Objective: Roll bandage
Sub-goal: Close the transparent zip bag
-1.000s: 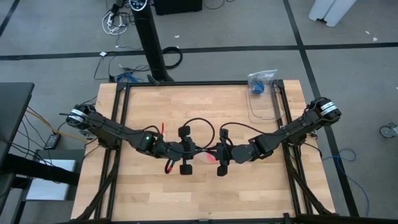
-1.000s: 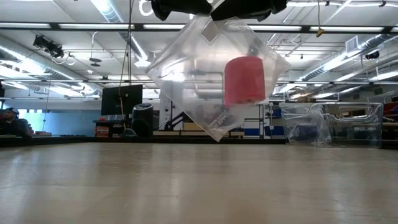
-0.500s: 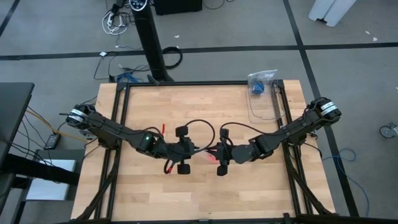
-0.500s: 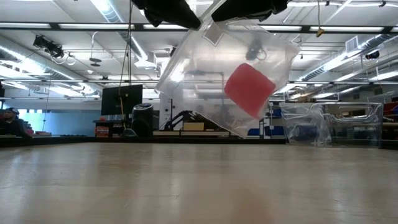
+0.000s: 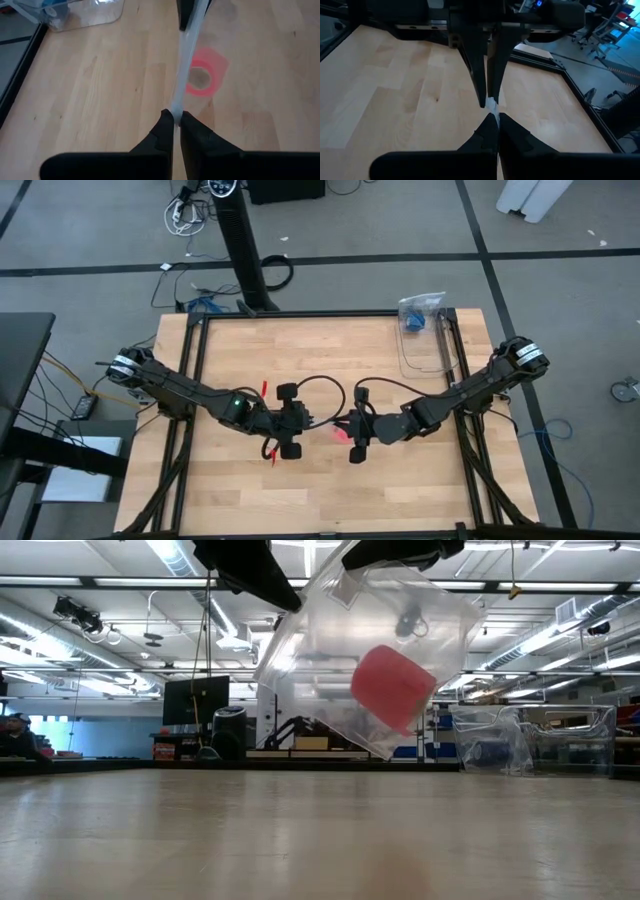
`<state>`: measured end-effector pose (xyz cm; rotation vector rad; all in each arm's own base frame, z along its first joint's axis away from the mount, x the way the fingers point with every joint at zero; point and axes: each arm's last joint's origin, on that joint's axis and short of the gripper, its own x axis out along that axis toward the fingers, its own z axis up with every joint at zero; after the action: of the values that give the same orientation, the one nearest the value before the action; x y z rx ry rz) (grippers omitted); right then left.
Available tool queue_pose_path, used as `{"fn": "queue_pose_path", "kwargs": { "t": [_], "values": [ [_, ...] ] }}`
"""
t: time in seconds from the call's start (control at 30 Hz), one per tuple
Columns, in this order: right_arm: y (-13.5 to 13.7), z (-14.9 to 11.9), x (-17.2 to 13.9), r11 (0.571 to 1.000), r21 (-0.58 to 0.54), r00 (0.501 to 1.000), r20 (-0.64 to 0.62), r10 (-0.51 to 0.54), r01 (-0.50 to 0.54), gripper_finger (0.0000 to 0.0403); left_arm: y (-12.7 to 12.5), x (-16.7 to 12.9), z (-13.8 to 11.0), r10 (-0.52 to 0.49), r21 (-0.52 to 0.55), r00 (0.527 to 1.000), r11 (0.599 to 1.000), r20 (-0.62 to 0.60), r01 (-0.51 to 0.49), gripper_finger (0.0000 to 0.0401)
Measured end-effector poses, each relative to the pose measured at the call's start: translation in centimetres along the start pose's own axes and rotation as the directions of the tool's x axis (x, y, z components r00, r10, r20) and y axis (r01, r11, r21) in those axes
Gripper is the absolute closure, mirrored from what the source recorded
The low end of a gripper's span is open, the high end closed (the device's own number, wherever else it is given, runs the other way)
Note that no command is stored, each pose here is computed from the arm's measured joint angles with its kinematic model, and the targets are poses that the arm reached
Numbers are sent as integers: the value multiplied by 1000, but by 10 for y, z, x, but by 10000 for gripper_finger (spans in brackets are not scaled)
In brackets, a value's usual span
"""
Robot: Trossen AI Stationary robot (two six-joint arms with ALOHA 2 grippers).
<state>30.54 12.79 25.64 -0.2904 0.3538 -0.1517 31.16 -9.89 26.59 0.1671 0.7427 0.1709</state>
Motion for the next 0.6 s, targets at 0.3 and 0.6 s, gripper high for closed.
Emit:
{"fn": "queue_pose_path", "kwargs": {
  "t": [0.3, 0.6],
  "values": [
    [4, 2, -6, 1000, -7, 1000, 9, -2, 2, 403, 1, 0, -6, 12, -9, 998, 1000, -53, -13, 378],
    [6, 4, -10, 1000, -8, 1000, 16, 8, -7, 403, 1, 0, -10, 31, -6, 995, 999, -92, -32, 378]
  ]
}}
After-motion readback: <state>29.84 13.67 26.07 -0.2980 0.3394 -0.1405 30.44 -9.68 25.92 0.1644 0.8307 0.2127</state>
